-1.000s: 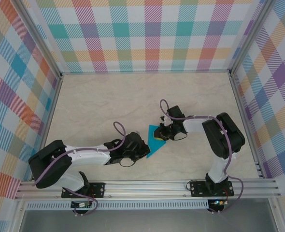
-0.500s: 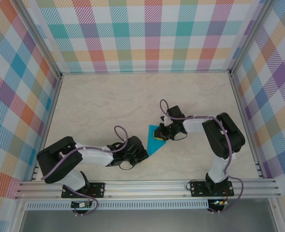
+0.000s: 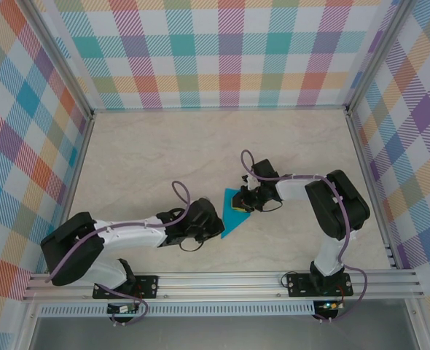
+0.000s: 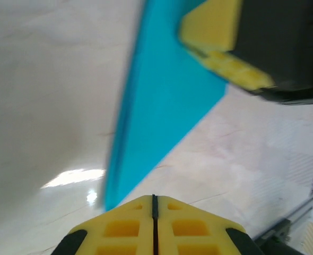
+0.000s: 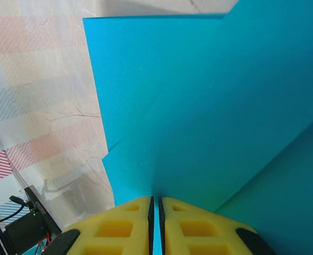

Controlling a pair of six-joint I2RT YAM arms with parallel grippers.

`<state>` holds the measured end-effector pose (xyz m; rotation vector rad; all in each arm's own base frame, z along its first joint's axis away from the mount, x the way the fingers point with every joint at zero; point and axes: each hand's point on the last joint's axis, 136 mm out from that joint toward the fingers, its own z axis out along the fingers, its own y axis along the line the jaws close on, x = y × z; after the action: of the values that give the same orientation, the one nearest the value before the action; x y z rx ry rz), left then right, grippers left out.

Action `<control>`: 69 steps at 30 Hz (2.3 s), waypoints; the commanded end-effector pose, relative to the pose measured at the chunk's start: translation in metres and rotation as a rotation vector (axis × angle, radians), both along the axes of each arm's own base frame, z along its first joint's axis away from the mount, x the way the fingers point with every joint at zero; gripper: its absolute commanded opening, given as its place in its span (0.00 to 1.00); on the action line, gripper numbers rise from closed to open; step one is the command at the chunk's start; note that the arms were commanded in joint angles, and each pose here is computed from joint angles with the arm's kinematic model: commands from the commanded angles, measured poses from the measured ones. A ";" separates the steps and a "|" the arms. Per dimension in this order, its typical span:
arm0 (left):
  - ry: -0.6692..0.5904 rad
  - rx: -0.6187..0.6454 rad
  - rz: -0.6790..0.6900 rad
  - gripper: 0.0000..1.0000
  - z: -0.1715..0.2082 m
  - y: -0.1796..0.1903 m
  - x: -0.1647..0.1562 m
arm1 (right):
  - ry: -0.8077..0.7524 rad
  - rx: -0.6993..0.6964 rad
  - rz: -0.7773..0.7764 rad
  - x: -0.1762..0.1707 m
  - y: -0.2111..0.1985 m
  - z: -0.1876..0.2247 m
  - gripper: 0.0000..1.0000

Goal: Fold a paper plane with a square sheet of paper (pick it up from the middle)
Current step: Fourth fold the wing at the center of the table.

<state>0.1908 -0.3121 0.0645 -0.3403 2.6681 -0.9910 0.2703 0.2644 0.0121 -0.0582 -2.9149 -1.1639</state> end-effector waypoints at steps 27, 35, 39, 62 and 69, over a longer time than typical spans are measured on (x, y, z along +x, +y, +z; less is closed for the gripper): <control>0.040 0.222 0.014 0.00 -0.072 0.016 0.008 | -0.019 -0.014 0.053 -0.028 0.013 0.016 0.04; 0.054 0.229 0.008 0.00 -0.076 0.016 0.005 | -0.018 -0.139 0.044 -0.031 0.001 -0.009 0.05; 0.059 0.234 0.007 0.00 -0.078 0.018 0.004 | -0.017 -0.200 0.005 -0.018 -0.013 -0.020 0.05; 0.079 0.236 -0.018 0.00 -0.084 0.015 -0.002 | -0.067 -0.116 -0.138 0.076 -0.055 -0.006 0.10; 0.079 0.234 -0.021 0.00 -0.084 0.014 -0.004 | -0.101 -0.093 -0.176 0.094 -0.069 -0.003 0.12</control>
<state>0.2160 -0.3241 0.0193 -0.3289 2.6693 -0.8503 0.3402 0.2146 0.0153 -0.2402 -3.0046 -1.1299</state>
